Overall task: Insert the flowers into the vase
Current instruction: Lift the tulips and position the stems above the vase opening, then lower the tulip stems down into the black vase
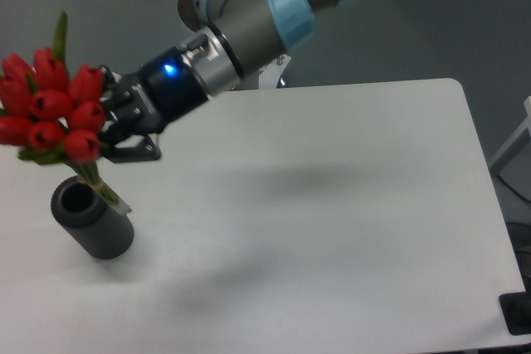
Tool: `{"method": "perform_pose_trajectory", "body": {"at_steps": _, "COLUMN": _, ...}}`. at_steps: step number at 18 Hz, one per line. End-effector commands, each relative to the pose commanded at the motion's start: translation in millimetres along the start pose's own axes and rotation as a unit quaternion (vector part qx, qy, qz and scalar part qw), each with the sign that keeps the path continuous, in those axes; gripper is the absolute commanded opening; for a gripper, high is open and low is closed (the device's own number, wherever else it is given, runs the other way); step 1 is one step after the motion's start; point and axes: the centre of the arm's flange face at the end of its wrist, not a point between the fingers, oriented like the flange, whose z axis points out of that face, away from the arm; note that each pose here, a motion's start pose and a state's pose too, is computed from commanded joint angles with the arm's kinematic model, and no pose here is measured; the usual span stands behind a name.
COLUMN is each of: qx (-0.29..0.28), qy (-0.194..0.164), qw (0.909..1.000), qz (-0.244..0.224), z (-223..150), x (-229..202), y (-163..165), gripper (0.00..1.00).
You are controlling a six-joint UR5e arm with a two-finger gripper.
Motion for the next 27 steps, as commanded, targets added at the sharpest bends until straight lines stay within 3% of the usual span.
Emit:
{"method": "perform_pose_trajectory", "body": {"at_steps": 8, "qx": -0.005, "qy": 0.035, "qw": 0.9994, "qz": 0.007, "z": 35, "x": 22, "y": 4, "gripper": 0.3}}
{"method": "perform_pose_trajectory", "body": {"at_steps": 14, "qx": -0.008, "qy": 0.042, "qw": 0.999, "qz": 0.016, "z": 43, "x": 25, "y": 40, "gripper": 0.3}}
{"method": "perform_pose_trajectory", "body": {"at_steps": 21, "qx": -0.01, "qy": 0.054, "qw": 0.9984, "qz": 0.011, "z": 54, "x": 29, "y": 46, "gripper": 0.29}}
{"method": "perform_pose_trajectory", "body": {"at_steps": 27, "qx": -0.016, "qy": 0.06, "qw": 0.9981, "qz": -0.006, "z": 65, "x": 13, "y": 75, "gripper": 0.3}}
